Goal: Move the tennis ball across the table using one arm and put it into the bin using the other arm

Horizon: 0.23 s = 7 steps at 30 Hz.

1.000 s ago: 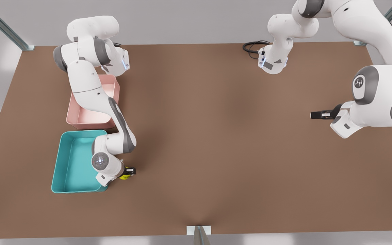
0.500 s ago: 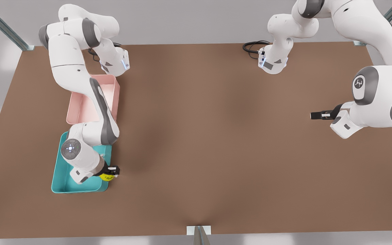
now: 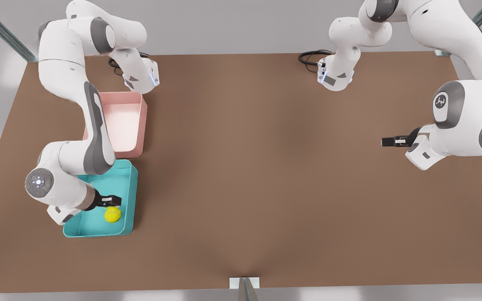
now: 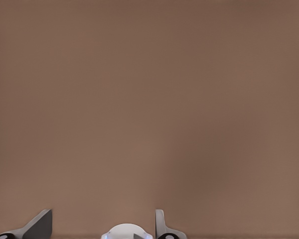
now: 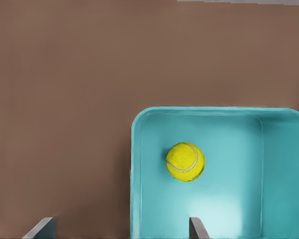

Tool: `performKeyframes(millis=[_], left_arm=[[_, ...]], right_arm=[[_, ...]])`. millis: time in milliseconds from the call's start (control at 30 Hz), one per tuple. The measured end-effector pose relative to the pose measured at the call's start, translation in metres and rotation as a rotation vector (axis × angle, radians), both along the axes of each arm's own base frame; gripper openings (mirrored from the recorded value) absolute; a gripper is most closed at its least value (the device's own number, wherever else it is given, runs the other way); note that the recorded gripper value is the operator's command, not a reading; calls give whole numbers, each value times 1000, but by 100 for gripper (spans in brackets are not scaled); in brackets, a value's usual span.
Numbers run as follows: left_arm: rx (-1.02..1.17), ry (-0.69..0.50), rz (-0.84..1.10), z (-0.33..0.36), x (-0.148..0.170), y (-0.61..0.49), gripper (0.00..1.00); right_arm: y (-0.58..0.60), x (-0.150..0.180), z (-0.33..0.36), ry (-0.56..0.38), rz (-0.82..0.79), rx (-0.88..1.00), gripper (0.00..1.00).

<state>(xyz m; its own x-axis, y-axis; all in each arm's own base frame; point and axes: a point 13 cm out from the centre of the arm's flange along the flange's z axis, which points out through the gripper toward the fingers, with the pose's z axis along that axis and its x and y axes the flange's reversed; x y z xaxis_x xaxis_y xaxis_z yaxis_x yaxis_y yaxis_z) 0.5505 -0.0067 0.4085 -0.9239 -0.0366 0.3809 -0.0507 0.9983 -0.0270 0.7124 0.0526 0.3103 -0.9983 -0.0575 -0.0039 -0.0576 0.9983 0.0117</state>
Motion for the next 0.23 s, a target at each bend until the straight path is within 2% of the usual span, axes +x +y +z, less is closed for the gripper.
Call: performKeyframes(millis=[33,100,167,233], left_arm=[[0,0,0,0,0,0,100],[0,0,1,0,0,0,100],[0,0,0,0,0,0,100],[0,0,0,0,0,-1,100]], right_arm=[[5,-10,50,-14,5,-5,100],[-2,-56,125,1,-8,-12,100],[-25,-98,148,54,-47,-19,100],[-35,-124,152,105,-68,-24,100]])
